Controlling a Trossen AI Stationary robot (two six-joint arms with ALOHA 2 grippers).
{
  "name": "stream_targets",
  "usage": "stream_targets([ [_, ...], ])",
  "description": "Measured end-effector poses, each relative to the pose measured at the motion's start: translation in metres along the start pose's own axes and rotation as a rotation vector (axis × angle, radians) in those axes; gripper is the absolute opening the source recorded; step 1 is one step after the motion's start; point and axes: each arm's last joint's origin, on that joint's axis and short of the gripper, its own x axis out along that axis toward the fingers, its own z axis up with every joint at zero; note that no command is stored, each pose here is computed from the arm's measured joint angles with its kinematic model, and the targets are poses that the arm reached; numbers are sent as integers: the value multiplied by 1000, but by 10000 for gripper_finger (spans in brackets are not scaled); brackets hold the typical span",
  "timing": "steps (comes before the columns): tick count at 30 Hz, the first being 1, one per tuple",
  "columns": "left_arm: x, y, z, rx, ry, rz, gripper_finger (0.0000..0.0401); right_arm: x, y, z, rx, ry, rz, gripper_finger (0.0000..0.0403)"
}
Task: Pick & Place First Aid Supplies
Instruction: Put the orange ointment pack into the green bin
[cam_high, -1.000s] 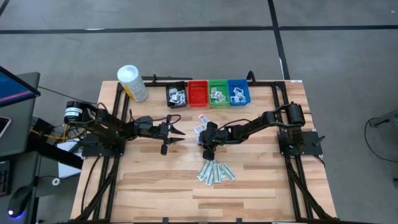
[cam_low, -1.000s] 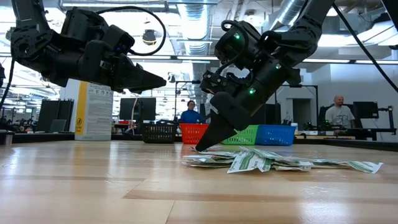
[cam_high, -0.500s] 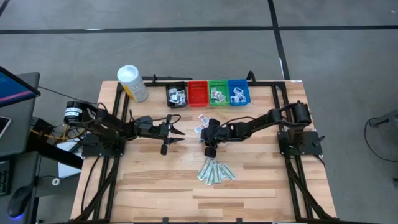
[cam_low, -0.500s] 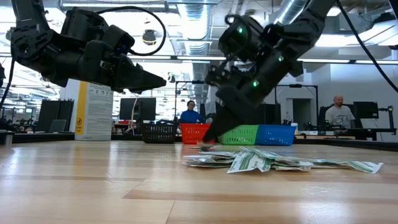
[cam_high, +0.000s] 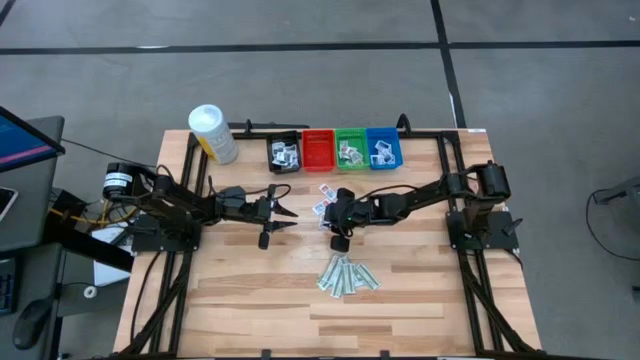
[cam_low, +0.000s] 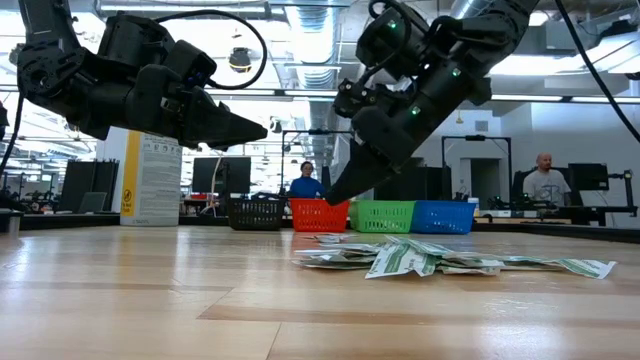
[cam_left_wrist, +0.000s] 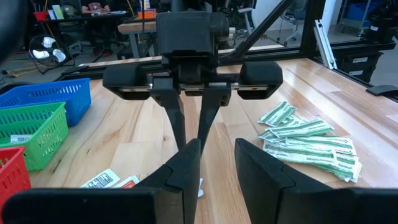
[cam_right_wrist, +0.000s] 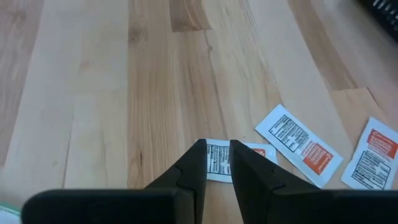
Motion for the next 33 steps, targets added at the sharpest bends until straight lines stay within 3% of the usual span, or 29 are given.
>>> stream_targets([
  [5, 0, 0, 0, 0, 0, 0, 102, 2, 1, -1, -2, 6, 1, 67],
  [9, 0, 0, 0, 0, 0, 0, 102, 2, 3, -1, -6, -3, 7, 97],
  [18, 0, 0, 0, 0, 0, 0, 102, 2, 0, 0, 8, -3, -5, 244],
  [23, 0, 0, 0, 0, 0, 0, 102, 22, -7, -12, 51, 34, -24, 304],
  [28, 0, 0, 0, 0, -1, 0, 102, 46, -7, -28, 54, 61, -28, 328],
  [33, 0, 0, 0, 0, -1, 0, 102, 50, -10, -32, 75, 76, -45, 325],
])
